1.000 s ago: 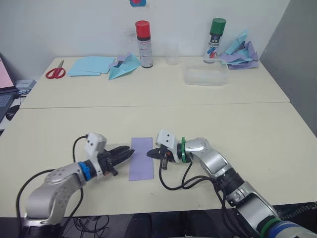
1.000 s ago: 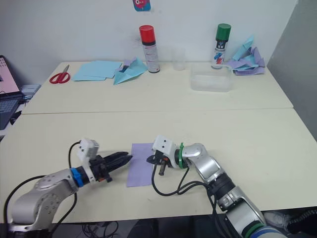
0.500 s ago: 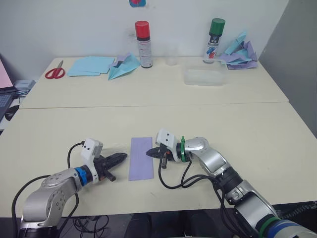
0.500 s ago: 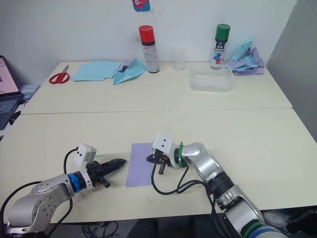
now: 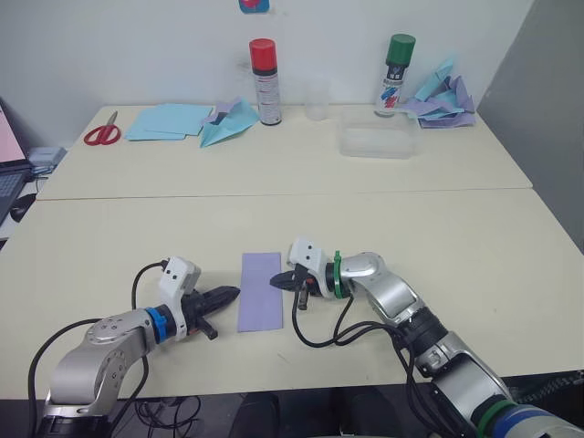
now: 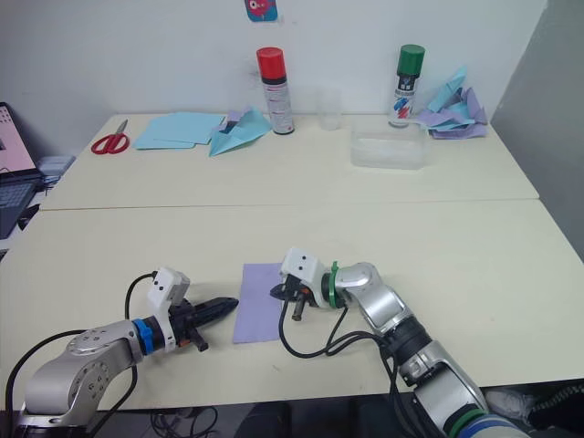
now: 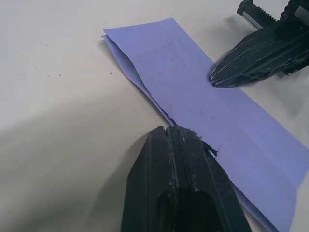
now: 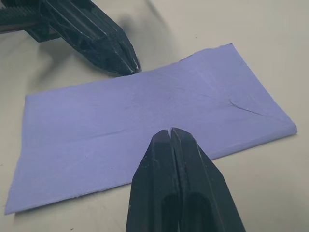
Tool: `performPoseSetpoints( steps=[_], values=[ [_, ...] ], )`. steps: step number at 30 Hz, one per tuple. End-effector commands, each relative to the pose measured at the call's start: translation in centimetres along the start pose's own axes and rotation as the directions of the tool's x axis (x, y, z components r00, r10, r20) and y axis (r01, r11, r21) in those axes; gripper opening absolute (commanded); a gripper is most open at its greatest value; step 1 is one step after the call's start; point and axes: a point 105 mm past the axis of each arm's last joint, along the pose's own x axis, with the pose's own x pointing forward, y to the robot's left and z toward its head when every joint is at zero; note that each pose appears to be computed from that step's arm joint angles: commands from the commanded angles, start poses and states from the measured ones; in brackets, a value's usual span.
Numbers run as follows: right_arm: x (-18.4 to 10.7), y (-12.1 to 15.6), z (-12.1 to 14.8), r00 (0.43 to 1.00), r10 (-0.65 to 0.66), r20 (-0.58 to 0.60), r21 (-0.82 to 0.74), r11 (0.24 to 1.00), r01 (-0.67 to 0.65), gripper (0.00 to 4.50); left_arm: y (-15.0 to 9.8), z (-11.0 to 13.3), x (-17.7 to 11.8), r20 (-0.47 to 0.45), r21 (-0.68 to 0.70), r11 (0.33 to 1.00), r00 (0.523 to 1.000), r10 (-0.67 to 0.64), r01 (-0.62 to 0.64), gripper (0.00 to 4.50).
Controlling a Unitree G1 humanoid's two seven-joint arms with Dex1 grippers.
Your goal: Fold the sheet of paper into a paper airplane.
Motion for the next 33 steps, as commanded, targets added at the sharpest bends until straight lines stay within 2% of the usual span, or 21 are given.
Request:
performPoseSetpoints(
  steps=[1,13,23,33],
  values=[
    [-0.6,0.3,-0.5,1.000,0.012,-0.008,0.060,0.998,-0.012,0.00,-0.1,0.0,-0.3,-0.017,0.025,1.000,1.000,-0.010,0.010,0.01],
    [-0.9,0.8,-0.2,0.999,0.034,-0.007,0.104,0.994,-0.033,0.00,-0.3,0.3,0.2,-0.056,0.113,0.991,0.997,-0.061,0.067,0.01],
    [0.0,1.3,-1.4,0.998,0.037,-0.053,0.084,0.996,-0.032,0.00,-1.1,3.2,0.8,0.007,0.170,0.980,0.994,-0.105,0.102,0.01],
    [-0.1,0.9,-1.6,0.998,0.028,-0.061,0.081,0.996,-0.023,0.00,-2.5,4.0,1.8,0.018,0.186,0.971,0.988,-0.156,0.150,0.01]
  ],
)
